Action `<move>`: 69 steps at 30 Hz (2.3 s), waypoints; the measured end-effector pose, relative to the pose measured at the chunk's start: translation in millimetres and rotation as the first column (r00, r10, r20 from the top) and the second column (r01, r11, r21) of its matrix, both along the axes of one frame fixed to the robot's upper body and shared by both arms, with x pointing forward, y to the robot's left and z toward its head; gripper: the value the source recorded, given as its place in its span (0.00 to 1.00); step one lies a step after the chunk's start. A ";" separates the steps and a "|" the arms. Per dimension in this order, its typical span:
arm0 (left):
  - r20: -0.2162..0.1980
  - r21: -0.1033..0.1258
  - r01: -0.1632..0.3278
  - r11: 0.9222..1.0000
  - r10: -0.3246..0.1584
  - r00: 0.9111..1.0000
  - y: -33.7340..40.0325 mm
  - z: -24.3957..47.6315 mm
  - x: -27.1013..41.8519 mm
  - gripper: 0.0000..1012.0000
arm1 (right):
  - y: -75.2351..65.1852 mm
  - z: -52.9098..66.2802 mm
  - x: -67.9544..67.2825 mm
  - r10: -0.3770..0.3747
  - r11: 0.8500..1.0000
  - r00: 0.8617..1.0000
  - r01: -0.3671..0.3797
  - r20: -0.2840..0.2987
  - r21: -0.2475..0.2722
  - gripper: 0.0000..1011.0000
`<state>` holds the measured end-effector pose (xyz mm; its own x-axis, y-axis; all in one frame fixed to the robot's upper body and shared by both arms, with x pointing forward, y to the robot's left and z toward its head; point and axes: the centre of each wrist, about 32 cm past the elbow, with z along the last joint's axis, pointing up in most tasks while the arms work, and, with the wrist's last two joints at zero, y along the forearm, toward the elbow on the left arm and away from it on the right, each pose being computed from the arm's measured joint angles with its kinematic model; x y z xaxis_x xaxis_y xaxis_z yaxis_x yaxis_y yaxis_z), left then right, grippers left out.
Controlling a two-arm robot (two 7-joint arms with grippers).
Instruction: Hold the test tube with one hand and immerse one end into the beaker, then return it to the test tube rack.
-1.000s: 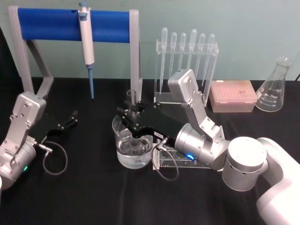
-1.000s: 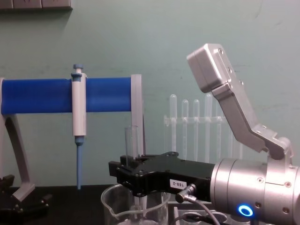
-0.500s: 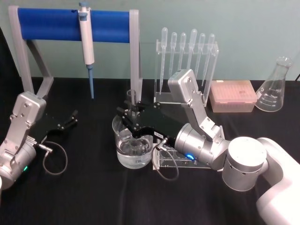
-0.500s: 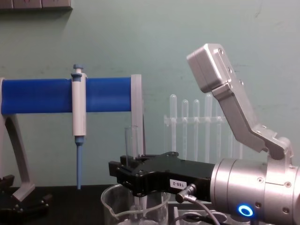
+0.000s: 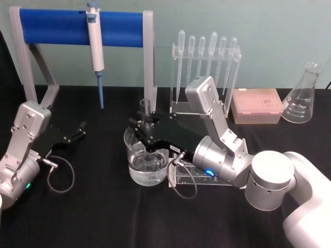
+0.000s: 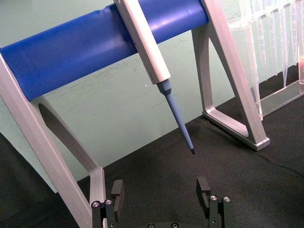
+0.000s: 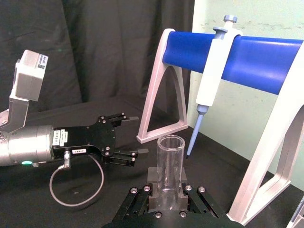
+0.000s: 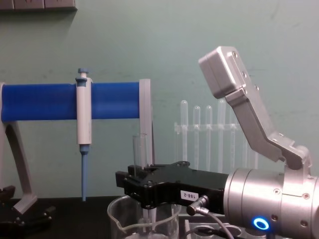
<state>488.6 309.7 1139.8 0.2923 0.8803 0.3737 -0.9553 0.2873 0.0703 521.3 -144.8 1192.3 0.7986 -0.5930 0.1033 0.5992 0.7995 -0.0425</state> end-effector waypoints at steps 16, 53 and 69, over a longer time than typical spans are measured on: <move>0.000 0.000 0.000 1.000 0.000 1.000 0.0 0.0 0.0 0.99 | 0.0 0.0 0.0 0.000 1.000 1.000 0.000 0.000 0.000 0.23; 0.000 0.000 0.000 1.000 0.000 1.000 0.0 0.0 0.0 0.99 | 0.0 0.0 0.0 0.000 1.000 1.000 0.000 0.000 0.000 0.23; 0.000 0.000 0.000 1.000 0.000 1.000 0.0 0.0 0.0 0.99 | 0.0 0.0 0.0 0.000 1.000 1.000 0.000 0.000 0.000 0.23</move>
<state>488.6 309.7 1139.8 0.2923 0.8803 0.3737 -0.9552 0.2873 0.0703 521.3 -144.8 1192.3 0.7986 -0.5929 0.1033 0.5991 0.7996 -0.0425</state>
